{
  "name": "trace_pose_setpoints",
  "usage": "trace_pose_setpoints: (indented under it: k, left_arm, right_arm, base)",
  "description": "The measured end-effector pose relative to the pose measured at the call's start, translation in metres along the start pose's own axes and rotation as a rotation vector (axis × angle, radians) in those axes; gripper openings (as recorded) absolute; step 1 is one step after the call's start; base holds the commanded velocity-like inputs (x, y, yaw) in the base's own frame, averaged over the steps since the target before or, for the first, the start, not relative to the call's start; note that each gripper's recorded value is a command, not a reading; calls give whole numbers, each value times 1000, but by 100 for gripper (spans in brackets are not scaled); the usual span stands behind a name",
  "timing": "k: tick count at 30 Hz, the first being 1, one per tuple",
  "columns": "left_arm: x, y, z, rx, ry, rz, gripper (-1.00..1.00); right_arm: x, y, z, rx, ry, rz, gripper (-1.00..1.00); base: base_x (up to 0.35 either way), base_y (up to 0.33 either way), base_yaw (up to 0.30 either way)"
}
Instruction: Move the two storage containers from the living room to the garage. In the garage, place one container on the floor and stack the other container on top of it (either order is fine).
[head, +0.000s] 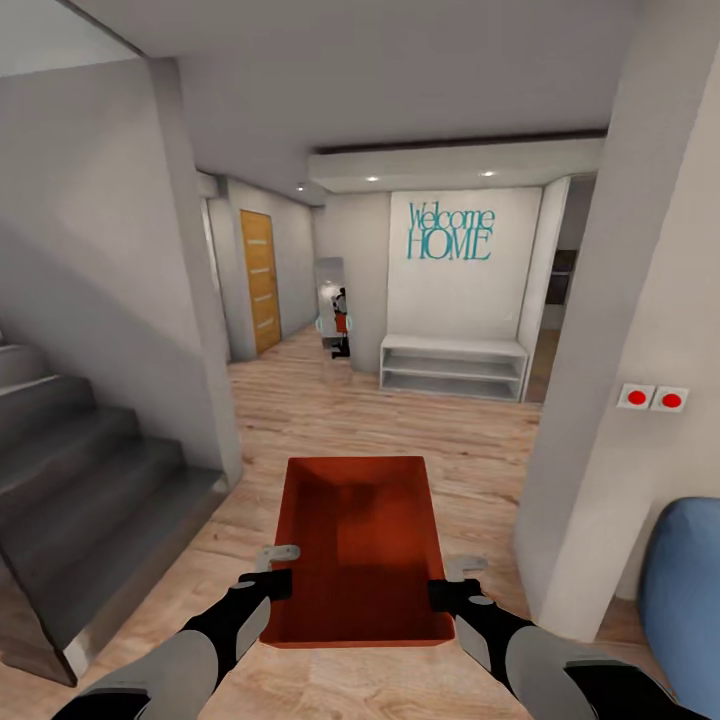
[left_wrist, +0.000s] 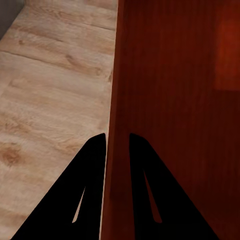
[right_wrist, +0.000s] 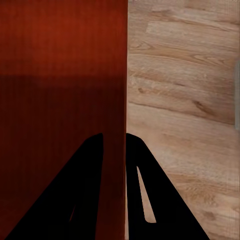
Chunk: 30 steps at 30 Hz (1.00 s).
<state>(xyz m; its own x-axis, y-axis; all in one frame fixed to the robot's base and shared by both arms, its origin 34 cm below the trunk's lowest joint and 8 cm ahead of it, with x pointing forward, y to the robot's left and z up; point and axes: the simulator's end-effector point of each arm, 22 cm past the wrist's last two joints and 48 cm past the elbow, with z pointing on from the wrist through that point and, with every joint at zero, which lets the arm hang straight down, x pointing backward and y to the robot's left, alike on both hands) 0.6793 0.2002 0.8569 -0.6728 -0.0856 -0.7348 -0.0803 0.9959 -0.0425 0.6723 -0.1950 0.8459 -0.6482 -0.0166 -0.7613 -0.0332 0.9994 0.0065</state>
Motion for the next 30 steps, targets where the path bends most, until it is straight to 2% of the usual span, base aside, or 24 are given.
trace_pose_setpoints:
  k: [20, 30]
  left_arm:
    - [0, 0, 0, 0, 0, 0, -100]
    - [0, -2, 0, -2, 1, 0, -100]
  right_arm:
    - [0, 0, 0, 0, 0, 0, -100]
    - [0, -2, 0, -2, 1, 0, -100]
  base:
    - [323, 0, 0]
    - [323, 0, 123]
